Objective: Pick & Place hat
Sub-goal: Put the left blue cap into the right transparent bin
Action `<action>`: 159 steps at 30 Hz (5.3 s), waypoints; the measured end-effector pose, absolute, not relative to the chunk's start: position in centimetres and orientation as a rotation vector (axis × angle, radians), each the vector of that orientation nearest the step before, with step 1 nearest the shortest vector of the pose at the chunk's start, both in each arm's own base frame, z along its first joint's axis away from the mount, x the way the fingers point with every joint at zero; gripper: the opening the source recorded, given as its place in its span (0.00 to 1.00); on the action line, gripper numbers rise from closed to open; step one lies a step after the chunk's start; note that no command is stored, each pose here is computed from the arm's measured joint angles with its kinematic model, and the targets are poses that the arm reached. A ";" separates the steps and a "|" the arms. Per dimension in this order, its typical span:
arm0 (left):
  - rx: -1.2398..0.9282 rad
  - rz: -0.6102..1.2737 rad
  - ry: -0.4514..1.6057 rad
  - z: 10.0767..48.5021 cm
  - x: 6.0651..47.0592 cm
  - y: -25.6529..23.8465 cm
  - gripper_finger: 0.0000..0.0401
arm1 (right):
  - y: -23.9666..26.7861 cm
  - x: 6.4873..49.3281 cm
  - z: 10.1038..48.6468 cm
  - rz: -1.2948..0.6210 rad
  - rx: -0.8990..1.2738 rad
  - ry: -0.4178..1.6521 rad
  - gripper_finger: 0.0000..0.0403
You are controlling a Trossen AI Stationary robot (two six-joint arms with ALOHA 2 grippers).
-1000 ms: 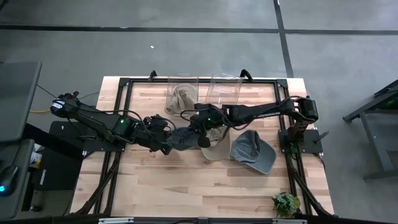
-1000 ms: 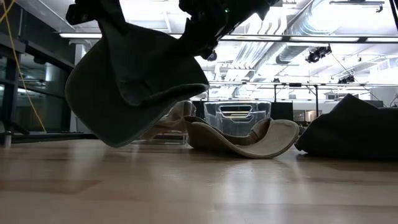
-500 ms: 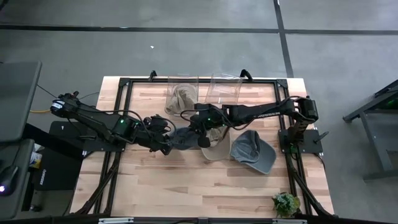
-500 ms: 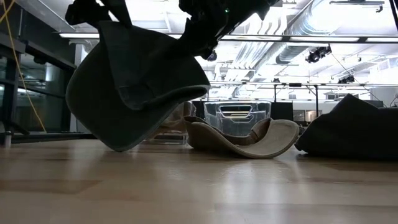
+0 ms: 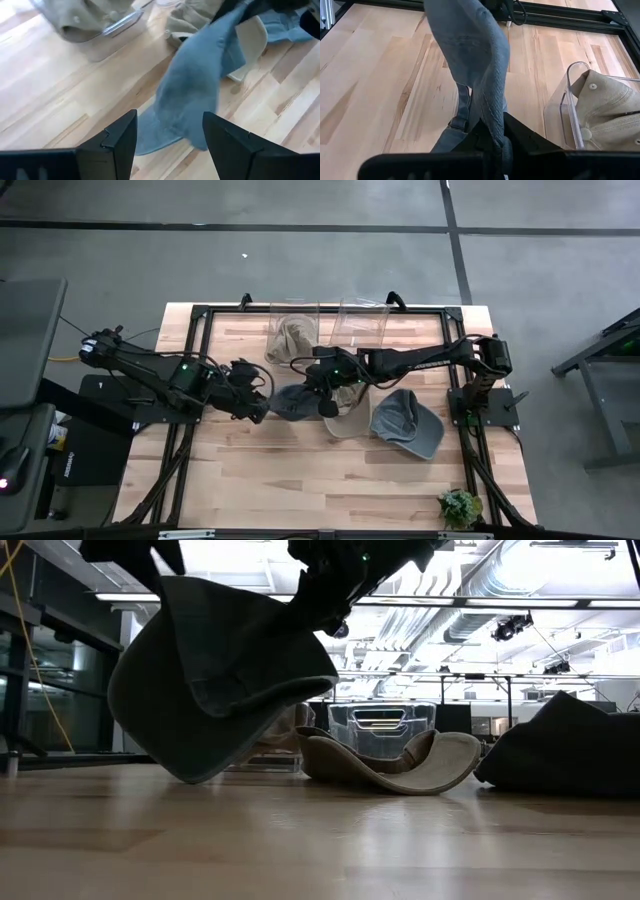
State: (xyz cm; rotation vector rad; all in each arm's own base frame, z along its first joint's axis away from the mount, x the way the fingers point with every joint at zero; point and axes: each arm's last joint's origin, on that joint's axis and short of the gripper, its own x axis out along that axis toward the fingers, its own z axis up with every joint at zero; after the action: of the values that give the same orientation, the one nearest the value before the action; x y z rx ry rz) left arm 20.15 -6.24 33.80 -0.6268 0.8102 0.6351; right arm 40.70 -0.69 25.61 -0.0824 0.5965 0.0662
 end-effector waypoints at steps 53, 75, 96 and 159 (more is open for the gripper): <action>-1.159 0.419 -0.099 25.3 9.8 -1.6 0.52 | -0.3 31.8 37.0 -0.394 -0.089 0.506 0.03; -1.121 0.039 -0.079 23.1 8.3 -1.8 0.52 | -5.7 34.1 39.5 -0.871 0.045 0.752 0.03; -1.148 0.037 -0.078 21.9 7.7 -1.6 0.52 | -9.8 34.1 36.0 -1.018 0.083 0.962 0.03; -1.174 0.083 -0.033 21.3 7.7 -1.6 0.52 | -14.5 38.0 27.8 -0.862 0.227 1.230 0.03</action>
State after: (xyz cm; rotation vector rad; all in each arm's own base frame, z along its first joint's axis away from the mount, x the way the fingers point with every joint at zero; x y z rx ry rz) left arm 7.67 -1.56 21.26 -1.1740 -0.0331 0.0834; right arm 38.00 -14.49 27.79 0.2273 1.2296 -0.8620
